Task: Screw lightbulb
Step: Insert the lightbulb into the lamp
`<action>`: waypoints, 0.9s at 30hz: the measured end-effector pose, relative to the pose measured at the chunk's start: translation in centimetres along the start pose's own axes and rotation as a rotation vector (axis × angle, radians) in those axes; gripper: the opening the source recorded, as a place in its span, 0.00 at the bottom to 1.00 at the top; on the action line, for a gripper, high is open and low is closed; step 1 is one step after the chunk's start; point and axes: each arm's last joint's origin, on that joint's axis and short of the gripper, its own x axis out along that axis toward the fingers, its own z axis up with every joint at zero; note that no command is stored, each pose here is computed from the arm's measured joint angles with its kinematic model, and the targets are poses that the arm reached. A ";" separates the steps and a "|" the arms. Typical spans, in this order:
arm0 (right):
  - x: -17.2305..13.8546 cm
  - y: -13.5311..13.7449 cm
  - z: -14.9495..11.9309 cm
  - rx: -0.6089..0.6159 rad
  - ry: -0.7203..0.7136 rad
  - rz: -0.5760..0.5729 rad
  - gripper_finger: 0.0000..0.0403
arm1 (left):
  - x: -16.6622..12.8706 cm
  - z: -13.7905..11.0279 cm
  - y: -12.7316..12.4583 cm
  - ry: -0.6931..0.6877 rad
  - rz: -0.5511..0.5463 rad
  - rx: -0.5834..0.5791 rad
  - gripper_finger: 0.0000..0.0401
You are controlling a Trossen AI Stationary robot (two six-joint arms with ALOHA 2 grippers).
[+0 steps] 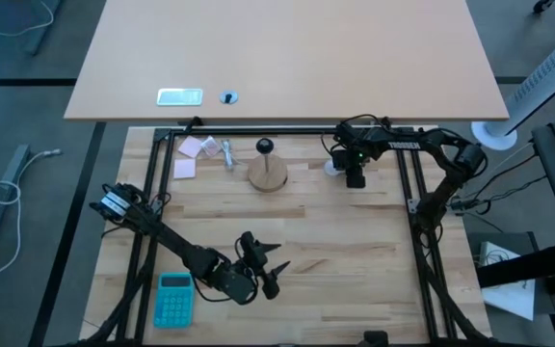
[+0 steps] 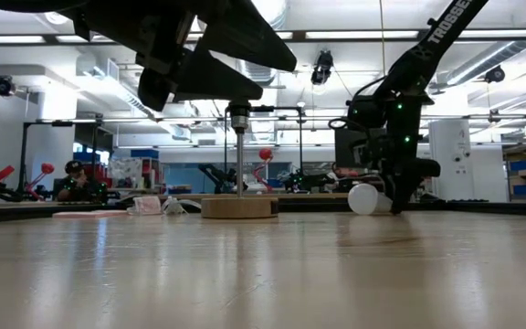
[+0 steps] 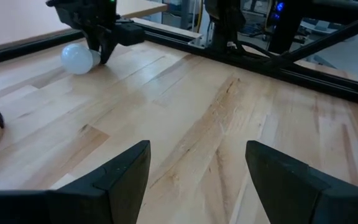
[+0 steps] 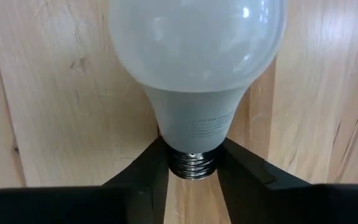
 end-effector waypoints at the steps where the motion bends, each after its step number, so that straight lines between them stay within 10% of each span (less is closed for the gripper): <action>1: 0.0 0.0 0.0 0.003 0.000 0.000 0.28 | 0.0 0.0 0.0 0.000 0.000 0.000 0.64; 27: -6.2 1.8 0.1 0.092 -0.233 0.005 0.25 | 0.4 -0.4 0.5 0.040 -0.027 0.007 0.64</action>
